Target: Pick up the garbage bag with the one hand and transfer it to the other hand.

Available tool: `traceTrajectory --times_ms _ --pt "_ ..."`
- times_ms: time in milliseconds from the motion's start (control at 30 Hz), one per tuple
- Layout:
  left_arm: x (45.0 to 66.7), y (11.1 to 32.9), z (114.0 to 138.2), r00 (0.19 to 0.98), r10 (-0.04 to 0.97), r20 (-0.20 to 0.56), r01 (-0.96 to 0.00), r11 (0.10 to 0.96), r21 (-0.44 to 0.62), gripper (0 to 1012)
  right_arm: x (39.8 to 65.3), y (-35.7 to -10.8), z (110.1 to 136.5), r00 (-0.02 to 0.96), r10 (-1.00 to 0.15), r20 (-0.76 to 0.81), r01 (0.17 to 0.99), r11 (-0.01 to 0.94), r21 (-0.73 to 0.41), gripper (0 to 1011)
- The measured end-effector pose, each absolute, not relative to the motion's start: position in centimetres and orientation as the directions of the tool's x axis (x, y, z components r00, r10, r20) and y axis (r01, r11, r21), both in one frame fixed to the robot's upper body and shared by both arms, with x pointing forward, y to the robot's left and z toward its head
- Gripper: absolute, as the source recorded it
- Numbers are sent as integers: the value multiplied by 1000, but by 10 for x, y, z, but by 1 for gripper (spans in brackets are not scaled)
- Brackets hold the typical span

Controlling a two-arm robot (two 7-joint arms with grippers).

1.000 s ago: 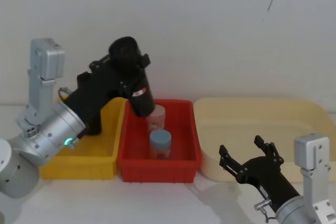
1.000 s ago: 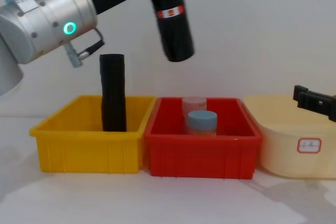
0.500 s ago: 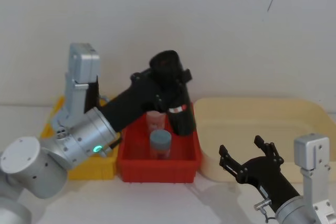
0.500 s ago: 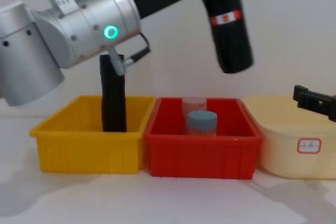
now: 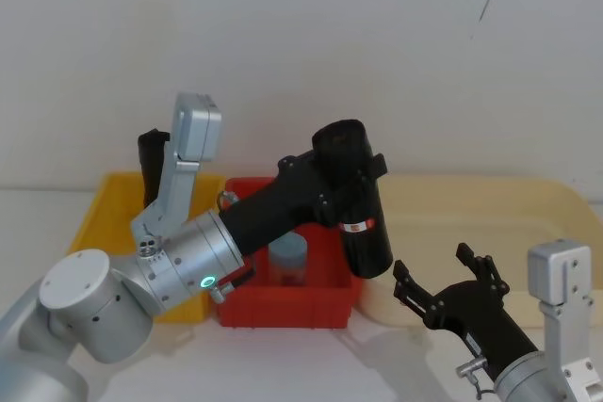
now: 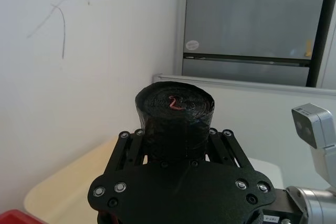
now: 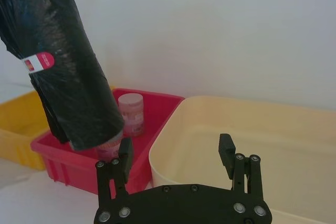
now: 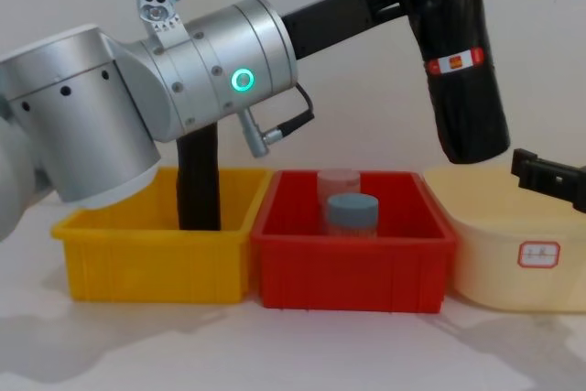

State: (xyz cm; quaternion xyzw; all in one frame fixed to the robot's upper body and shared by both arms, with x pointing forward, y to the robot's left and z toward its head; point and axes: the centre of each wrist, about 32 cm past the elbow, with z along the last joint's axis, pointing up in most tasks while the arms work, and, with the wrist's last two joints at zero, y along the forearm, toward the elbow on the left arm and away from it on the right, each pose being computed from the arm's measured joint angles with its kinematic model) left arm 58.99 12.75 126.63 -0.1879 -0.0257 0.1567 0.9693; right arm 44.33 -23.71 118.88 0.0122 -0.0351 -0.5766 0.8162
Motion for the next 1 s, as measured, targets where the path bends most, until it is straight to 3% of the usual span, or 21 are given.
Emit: traceTrajectory --times_ms 533,1000 --pt "590 123 1262 958 285 -40 -280 892 -355 450 443 -239 1190 335 -940 55 939 339 60 1000" --pt "591 122 1261 959 279 -48 -277 896 -347 448 428 -255 1206 380 -914 143 921 389 34 1000"
